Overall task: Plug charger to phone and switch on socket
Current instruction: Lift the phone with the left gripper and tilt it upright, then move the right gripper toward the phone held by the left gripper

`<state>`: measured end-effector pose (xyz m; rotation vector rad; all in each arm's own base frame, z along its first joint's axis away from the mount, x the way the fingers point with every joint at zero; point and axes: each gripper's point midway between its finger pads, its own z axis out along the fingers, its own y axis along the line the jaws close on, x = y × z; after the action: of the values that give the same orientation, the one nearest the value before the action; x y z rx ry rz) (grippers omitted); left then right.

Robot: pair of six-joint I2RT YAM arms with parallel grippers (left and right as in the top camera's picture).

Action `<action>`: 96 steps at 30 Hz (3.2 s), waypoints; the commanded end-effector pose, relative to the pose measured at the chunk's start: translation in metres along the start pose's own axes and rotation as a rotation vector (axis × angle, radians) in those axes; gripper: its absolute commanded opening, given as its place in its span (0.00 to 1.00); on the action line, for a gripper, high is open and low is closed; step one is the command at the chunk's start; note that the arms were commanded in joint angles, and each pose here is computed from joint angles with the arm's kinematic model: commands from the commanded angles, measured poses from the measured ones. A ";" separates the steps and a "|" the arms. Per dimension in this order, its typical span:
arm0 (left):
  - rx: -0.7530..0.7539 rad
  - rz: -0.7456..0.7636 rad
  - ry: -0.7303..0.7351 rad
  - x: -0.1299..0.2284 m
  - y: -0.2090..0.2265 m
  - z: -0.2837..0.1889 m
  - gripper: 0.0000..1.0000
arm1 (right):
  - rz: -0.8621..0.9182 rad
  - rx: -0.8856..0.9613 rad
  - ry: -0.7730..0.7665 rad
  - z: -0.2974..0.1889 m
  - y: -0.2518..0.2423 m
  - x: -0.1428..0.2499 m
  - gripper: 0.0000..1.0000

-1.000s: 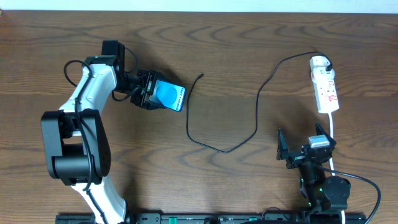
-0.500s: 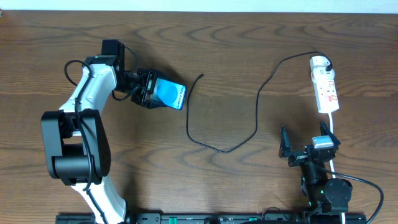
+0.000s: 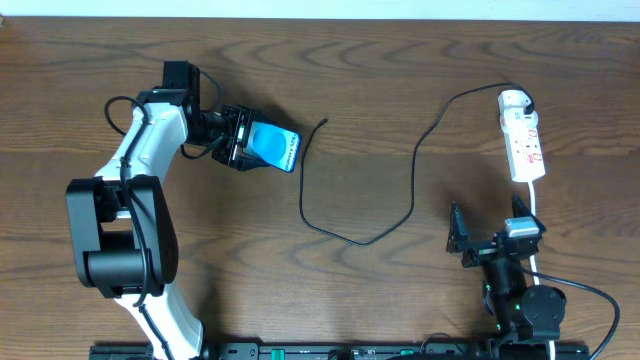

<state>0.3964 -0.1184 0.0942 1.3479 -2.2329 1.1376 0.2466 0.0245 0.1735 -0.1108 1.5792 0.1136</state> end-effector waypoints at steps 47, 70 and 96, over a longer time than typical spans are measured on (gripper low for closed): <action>0.158 -0.079 0.241 0.042 -0.037 -0.015 0.63 | 0.147 -0.087 0.257 0.044 0.010 -0.005 0.99; 0.165 -0.137 0.254 0.043 -0.041 -0.016 0.58 | 0.227 -0.244 0.305 0.065 0.034 -0.026 0.99; 0.208 -0.041 0.216 0.036 -0.052 -0.016 0.58 | 0.399 -0.642 0.533 0.143 0.073 -0.114 0.99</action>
<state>0.4210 -0.1406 0.1362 1.3207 -1.9633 1.4034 0.3796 0.0991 0.2608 -0.2415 2.0917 0.9298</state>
